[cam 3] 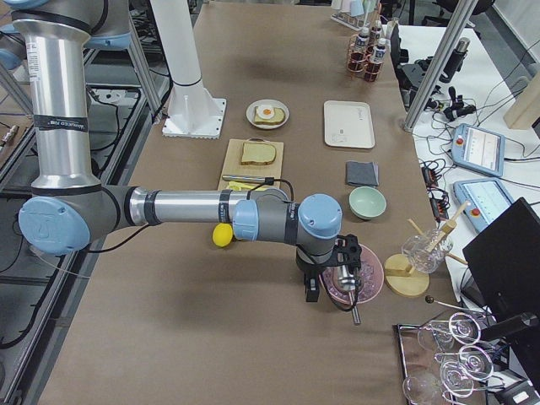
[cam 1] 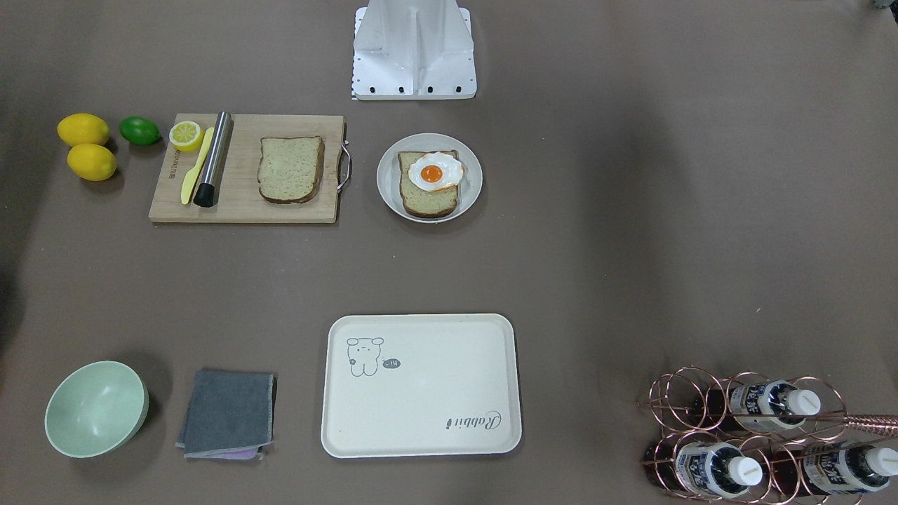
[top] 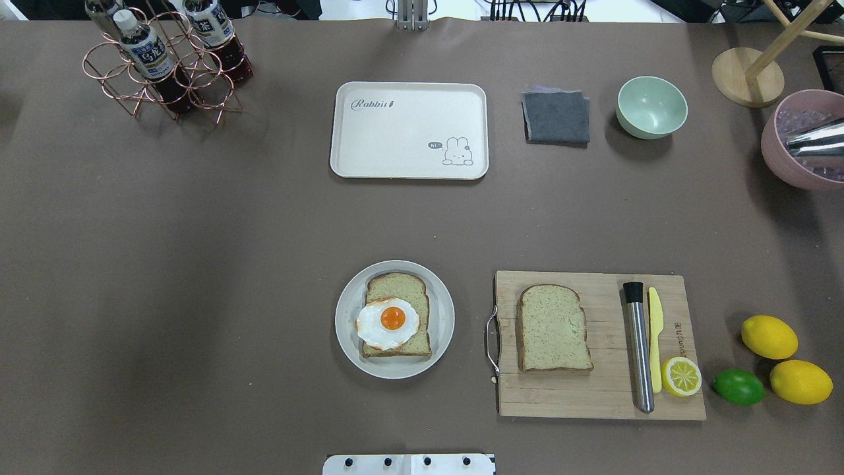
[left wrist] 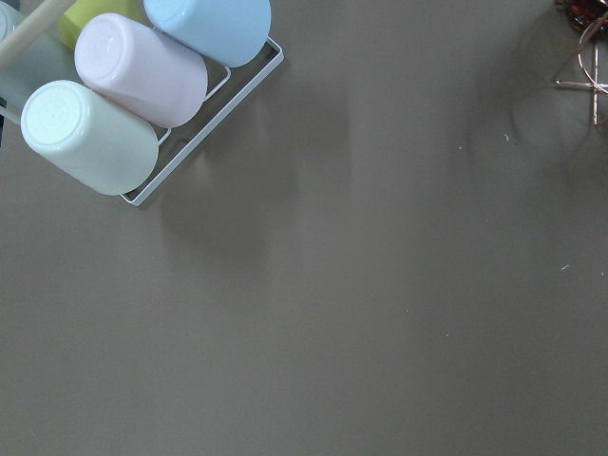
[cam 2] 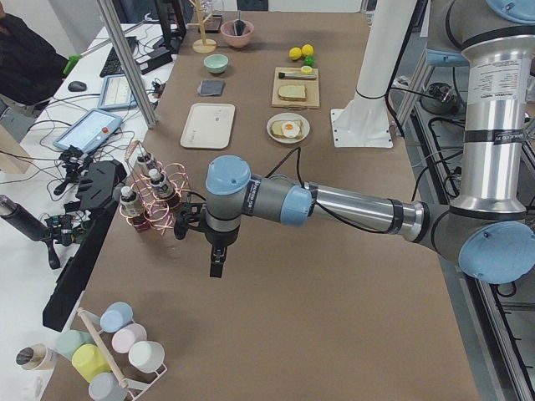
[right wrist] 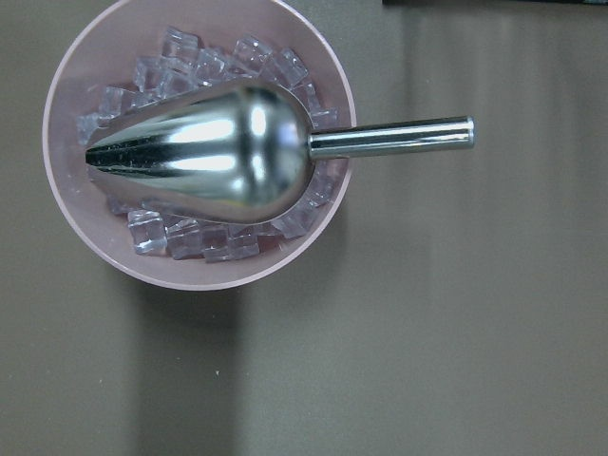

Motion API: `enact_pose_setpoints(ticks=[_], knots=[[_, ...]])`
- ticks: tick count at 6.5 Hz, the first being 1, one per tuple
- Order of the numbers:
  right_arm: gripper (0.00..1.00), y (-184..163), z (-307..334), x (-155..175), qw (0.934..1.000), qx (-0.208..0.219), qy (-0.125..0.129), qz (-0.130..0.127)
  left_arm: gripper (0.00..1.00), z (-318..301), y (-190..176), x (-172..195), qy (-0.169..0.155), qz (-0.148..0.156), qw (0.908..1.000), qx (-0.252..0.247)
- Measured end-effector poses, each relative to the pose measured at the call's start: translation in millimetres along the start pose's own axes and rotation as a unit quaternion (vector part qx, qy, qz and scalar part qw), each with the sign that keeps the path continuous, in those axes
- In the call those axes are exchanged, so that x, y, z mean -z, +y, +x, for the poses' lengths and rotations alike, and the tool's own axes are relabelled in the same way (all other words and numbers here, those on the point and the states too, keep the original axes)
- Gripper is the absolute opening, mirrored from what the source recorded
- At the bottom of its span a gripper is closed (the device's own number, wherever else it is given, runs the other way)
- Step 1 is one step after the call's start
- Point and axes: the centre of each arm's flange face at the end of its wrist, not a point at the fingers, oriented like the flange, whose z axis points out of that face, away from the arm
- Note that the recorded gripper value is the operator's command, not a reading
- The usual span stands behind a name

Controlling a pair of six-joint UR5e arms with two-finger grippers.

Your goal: Make sandwich and place on tray

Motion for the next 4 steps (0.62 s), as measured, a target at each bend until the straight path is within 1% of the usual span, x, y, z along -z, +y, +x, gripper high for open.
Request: enact_pose_setpoints(ticks=[4], knots=[[1.0, -6.9, -3.6, 4.4, 1.0, 0.004, 0.0, 0.004, 0.98, 2.6, -2.2, 2.6, 0.001, 0.003, 1.0, -0.003]])
